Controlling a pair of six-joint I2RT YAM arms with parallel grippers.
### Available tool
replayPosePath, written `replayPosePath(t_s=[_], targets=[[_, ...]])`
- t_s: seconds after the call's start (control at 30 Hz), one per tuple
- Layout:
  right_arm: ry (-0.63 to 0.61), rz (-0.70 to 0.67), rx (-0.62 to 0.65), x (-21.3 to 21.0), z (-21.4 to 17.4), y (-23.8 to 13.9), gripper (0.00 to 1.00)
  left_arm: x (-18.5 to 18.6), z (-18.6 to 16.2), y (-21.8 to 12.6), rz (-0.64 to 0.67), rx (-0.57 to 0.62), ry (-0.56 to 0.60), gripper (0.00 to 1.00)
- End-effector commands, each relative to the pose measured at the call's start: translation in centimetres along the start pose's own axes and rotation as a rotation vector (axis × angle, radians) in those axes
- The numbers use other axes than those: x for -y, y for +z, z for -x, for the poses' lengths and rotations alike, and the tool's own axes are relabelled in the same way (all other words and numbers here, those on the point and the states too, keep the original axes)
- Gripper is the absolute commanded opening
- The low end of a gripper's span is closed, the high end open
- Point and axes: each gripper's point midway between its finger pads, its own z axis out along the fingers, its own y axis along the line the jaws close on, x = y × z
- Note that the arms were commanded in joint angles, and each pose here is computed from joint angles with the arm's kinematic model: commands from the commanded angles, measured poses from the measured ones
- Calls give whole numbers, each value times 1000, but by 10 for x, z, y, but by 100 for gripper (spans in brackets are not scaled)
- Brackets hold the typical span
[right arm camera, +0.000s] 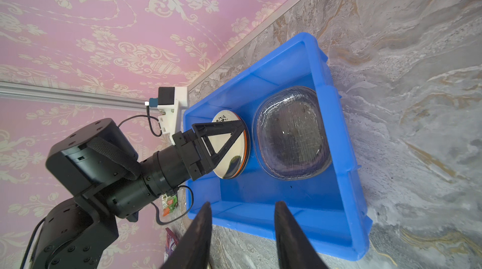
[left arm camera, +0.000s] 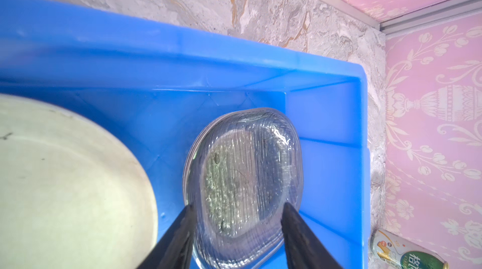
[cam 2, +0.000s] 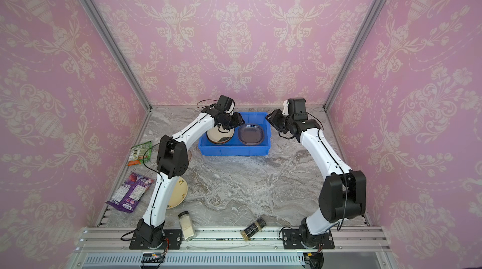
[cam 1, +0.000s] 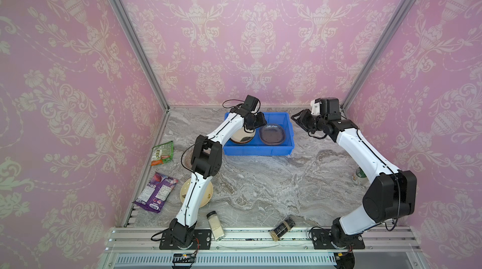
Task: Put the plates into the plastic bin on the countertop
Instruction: 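Lower the clear plate onto the other glass plate in the bin, open left gripper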
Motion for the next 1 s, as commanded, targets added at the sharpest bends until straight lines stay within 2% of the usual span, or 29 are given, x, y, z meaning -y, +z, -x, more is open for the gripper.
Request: replayPosePath(t_s=[0.0,0.27,0.63,0.97], targets=[[-5,44,20,-8,2,-8,41,-11,-12,4,77,-34,45,54],[3,43,4,-4,-1,-1,38,3,-26,18,32,-67,75,50],[7,30,-6,3,-4,2,36,-16,-52,56,88,-147,74,46],[2,54,1,-4,-2,-2,34,4,-35,46,43,-102,106,47]])
